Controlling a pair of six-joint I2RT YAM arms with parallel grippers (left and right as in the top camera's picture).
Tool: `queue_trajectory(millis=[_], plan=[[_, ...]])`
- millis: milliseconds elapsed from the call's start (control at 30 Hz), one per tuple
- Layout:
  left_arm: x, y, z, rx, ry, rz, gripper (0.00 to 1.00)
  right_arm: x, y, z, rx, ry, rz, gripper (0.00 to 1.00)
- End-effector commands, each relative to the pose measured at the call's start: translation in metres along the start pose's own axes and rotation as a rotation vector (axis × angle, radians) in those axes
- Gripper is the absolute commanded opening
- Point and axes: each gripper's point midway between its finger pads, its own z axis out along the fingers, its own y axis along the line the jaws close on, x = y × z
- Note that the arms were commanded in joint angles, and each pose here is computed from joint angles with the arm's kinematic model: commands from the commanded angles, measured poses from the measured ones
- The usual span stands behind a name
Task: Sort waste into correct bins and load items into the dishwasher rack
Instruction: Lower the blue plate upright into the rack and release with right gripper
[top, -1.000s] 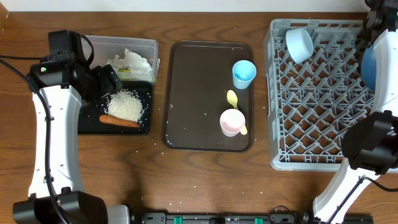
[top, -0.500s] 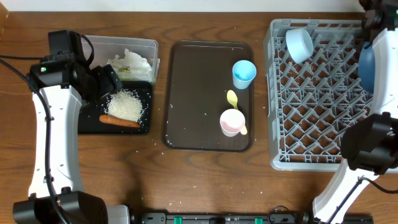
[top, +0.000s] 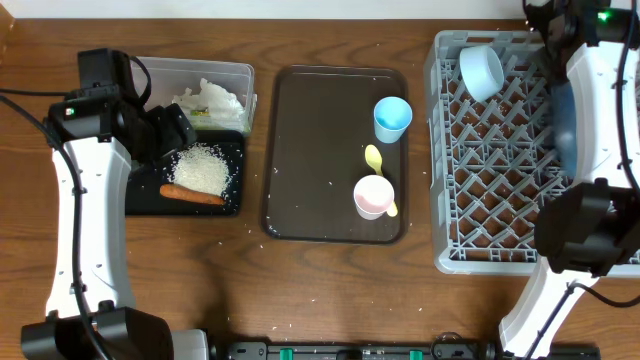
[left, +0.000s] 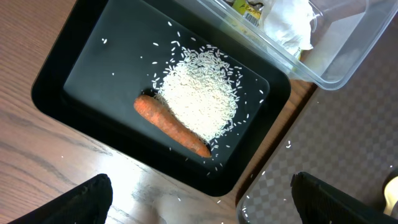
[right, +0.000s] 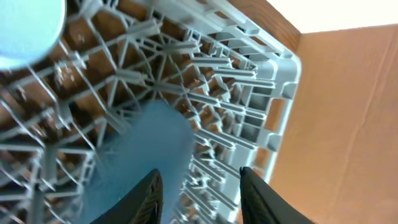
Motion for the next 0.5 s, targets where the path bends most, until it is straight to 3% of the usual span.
queue_trajectory(millis=[0, 233, 367, 467], plan=[[0.001, 0.003, 0.003, -0.014, 0.008, 0.002, 0.94, 0.004, 0.001, 0.012, -0.073, -0.017, 0.187, 0.38], [0.001, 0.003, 0.003, -0.014, 0.008, 0.002, 0.94, -0.014, -0.003, -0.002, -0.138, -0.131, 0.289, 0.44], [0.001, 0.003, 0.003, -0.014, 0.008, 0.002, 0.94, -0.035, 0.005, -0.043, -0.224, -0.252, 0.363, 0.46], [0.001, 0.003, 0.003, -0.014, 0.008, 0.002, 0.94, -0.055, 0.031, -0.097, -0.41, -0.383, 0.388, 0.57]])
